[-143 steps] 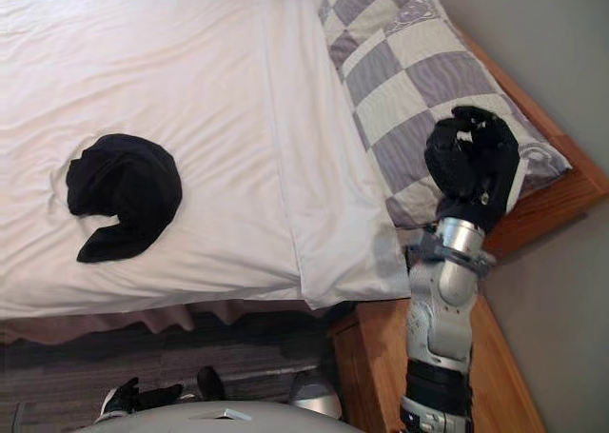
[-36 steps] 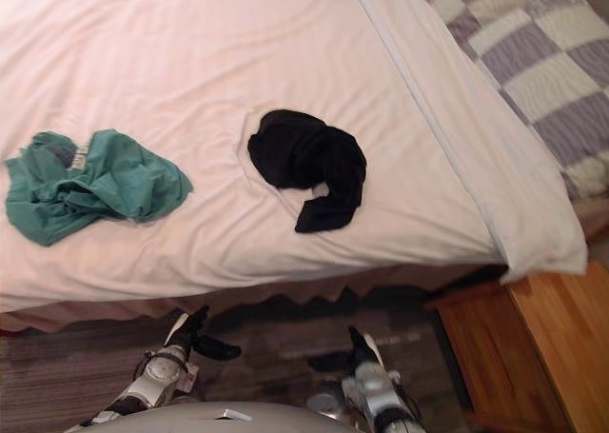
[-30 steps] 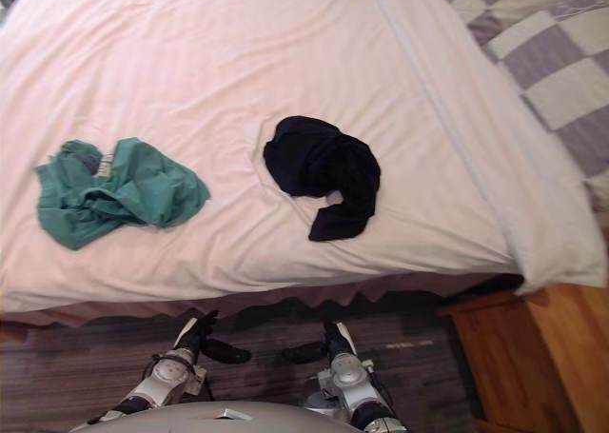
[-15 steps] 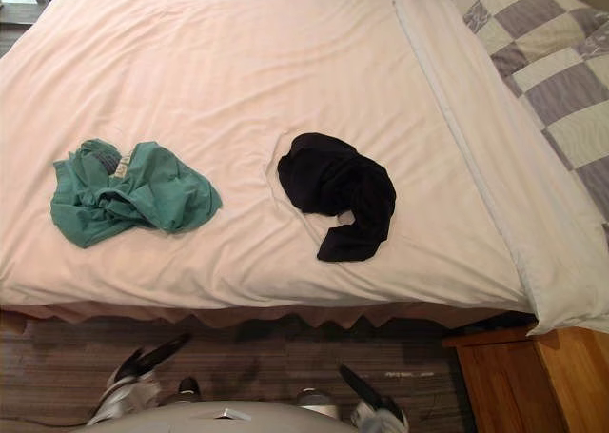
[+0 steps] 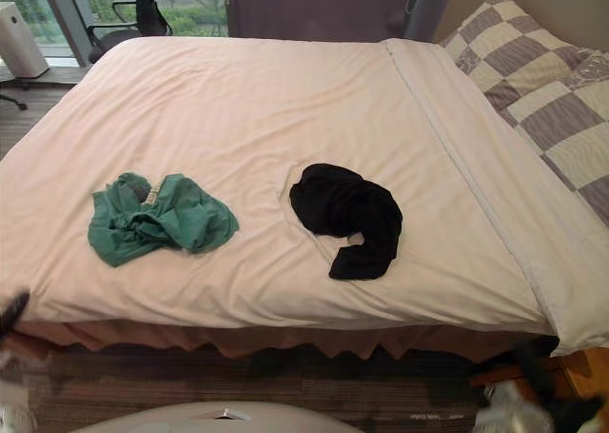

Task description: Tidy up the quilt and then pick up the clothes from the bed and put them into the laundry hamper

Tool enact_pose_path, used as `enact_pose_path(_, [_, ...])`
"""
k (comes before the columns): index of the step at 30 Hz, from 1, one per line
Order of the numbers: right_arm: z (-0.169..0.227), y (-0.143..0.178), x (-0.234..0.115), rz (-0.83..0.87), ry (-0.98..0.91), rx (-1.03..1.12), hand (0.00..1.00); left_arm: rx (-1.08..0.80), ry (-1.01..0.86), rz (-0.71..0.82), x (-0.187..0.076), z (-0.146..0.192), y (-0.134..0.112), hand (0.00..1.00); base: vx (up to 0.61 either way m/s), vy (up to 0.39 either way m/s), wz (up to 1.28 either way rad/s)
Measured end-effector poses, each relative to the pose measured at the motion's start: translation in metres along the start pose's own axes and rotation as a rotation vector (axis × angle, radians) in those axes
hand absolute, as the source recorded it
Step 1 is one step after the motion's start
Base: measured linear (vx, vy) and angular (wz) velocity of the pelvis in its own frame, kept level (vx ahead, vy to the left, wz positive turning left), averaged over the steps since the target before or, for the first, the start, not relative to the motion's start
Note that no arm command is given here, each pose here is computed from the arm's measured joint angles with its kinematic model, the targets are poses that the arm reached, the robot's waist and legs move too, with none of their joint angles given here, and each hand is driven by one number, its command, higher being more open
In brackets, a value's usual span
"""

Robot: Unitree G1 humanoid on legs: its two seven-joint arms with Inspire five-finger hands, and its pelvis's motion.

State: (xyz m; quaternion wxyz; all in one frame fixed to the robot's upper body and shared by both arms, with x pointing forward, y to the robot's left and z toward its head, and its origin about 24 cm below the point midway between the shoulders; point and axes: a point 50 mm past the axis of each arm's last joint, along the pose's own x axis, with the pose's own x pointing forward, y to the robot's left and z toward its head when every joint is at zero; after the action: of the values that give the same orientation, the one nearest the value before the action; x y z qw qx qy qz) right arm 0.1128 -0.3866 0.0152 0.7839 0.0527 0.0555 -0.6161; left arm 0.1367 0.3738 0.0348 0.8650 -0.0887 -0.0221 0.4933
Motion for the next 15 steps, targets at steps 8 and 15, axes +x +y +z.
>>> enact_pose_path(8, [0.061,0.061,-0.030,0.226,-0.347,0.007,1.00,-0.102,-0.355,-0.170,-0.041,0.057,-0.069,1.00,-0.02,0.006,-0.11])
enact_pose_path(15, [0.044,0.107,-0.089,0.492,-0.345,-0.024,1.00,-0.293,-0.240,-0.632,-0.112,0.043,-0.150,1.00,-0.01,0.021,-0.24])
